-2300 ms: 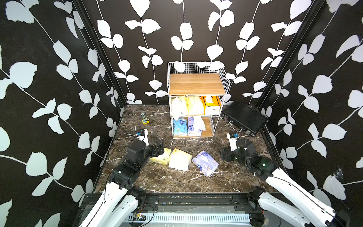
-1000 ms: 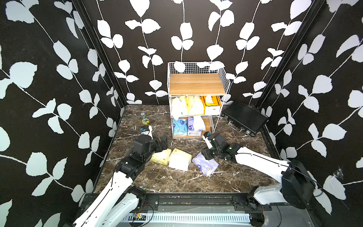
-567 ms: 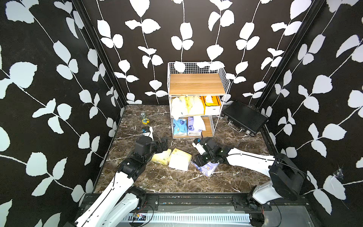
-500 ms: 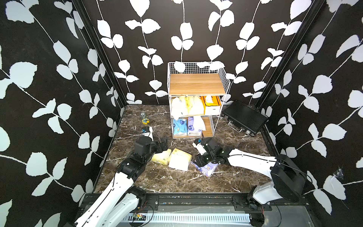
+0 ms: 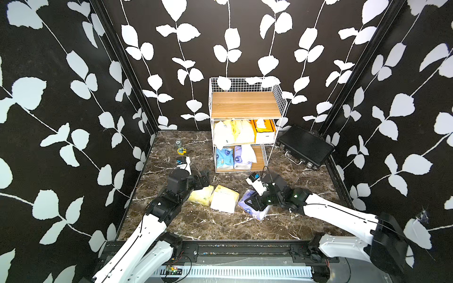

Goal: Remove the tissue boxes from the shelf
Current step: Adjust the box of tissues at the center of the board.

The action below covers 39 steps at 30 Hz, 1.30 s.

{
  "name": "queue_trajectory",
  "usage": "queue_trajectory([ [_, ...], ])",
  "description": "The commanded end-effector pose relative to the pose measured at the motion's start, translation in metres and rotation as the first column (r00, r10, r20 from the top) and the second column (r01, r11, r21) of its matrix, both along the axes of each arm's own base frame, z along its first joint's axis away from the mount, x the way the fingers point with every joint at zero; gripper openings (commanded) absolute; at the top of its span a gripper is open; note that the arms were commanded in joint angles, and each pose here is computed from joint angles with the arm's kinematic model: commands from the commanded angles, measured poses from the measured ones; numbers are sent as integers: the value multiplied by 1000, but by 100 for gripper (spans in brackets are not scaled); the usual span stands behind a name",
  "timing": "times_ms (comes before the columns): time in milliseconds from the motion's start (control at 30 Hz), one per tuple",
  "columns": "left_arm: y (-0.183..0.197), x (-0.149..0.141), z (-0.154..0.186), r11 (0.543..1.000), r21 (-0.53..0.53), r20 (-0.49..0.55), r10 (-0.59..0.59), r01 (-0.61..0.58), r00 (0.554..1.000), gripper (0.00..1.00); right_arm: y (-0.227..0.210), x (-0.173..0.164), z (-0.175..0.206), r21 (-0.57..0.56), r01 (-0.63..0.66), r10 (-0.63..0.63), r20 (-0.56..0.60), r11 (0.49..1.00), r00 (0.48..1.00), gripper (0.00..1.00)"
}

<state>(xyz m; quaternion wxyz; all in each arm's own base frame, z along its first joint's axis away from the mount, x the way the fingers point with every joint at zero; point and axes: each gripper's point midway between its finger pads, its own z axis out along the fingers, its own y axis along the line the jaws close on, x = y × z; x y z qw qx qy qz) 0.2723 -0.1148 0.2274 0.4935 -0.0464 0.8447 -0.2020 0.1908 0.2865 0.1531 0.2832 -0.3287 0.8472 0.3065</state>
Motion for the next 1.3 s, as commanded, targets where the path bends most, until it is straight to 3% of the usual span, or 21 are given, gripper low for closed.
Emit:
queue_trajectory([
  [0,-5,4,34,999,-31,107,-22,26,994,99,-6,12,41,63,49,-57,123,997,991,53],
  [233,-19,18,47,997,-7,167,-75,78,983,99,-14,34,82,166,156,-178,129,974,975,56],
  [500,-31,32,60,994,14,214,-109,109,971,99,-53,61,100,150,343,-365,156,927,918,56],
  [700,-47,50,57,990,-8,208,-136,141,969,99,-58,83,137,272,393,-445,165,878,880,57],
  [800,-57,61,54,986,-41,214,-147,159,966,99,-47,97,153,364,405,-480,142,839,866,57],
  [1000,-57,68,43,989,-73,192,-111,127,975,99,-22,134,169,527,474,-560,3,705,829,61],
  [1133,-37,60,27,998,-24,187,-48,53,981,99,-1,153,182,586,486,-583,-28,649,812,60],
  [1267,-33,55,22,995,70,168,-76,65,983,99,23,159,201,631,456,-601,19,627,799,58],
])
